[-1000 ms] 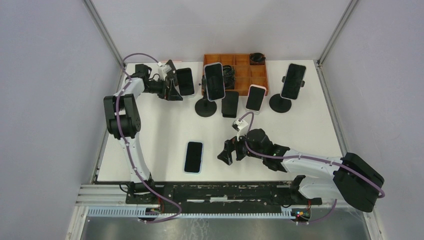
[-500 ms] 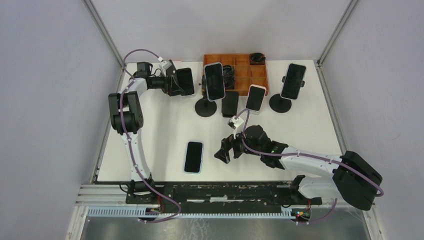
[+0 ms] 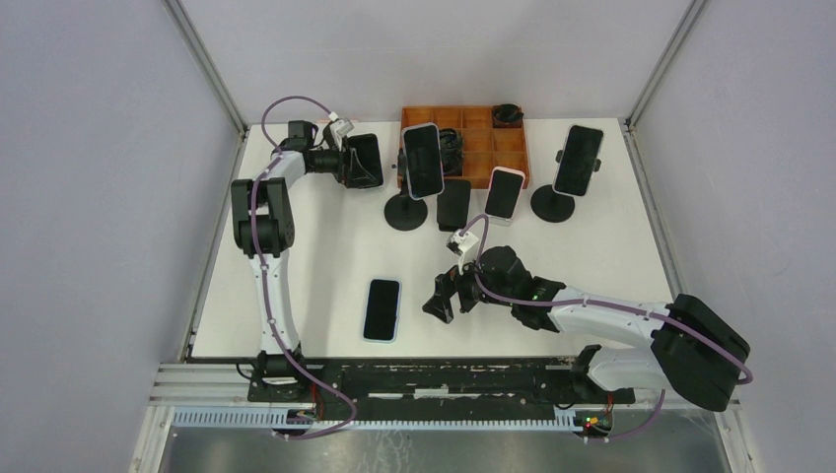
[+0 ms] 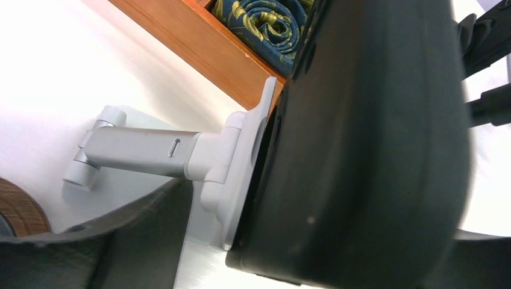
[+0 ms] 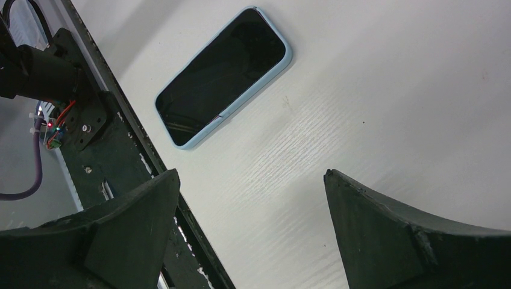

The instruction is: Remove the phone from the phone stand

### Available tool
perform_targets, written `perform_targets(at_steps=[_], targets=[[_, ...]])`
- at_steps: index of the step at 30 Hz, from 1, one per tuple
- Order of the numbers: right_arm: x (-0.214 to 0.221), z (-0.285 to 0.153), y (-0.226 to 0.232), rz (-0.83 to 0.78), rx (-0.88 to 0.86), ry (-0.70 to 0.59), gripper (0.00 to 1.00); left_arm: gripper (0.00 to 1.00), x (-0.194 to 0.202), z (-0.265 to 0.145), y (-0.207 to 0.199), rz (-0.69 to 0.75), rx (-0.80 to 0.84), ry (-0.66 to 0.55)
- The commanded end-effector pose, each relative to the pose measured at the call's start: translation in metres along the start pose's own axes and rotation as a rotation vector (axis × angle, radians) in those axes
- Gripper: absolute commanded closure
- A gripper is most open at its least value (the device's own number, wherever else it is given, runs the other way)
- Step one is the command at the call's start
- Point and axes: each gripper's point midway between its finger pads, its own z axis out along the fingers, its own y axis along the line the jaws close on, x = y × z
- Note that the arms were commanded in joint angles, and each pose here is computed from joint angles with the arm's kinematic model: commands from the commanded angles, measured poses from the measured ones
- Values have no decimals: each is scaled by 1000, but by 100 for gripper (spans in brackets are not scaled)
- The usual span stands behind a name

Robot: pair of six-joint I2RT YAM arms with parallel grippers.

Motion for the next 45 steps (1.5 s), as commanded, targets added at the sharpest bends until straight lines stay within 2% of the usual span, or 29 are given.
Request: perform_targets(at_steps=[1,3,6,8,10,17,25,29,34,37,40,45], targets=[[-21,2,6,-26,-21,-45,4,29,-16,-3,0,72,26,-32],[-20,3,6,-24,-23,-43,4,42,-17,-3,0,76,25,-34],[-21,3,7,-23,-27,-44,5,68,-20,-4,-1,85,25,-36],[-20,2,7,-21,-28,-47,5,88,-22,-5,-2,91,25,-38],[-21,1,8,-20,-32,-51,5,97,-24,-6,-6,99,25,-40],[-20,-1,9,-15,-41,-58,7,98,-40,-16,-25,113,26,-57],[-28,-4,16,-17,-65,-84,8,98,-60,-38,-77,124,45,-48],[-39,-8,25,-18,-96,-111,8,98,-54,-57,-123,136,91,7],[-61,-16,43,-21,-155,-151,8,98,-21,-86,-200,146,229,110],[-80,-25,56,-29,-200,-200,8,98,-4,-99,-233,83,234,147],[-98,-31,68,-35,-235,-238,8,98,11,-111,-265,128,224,165],[-129,-40,90,-13,-317,-322,8,98,4,-125,-315,145,210,135]])
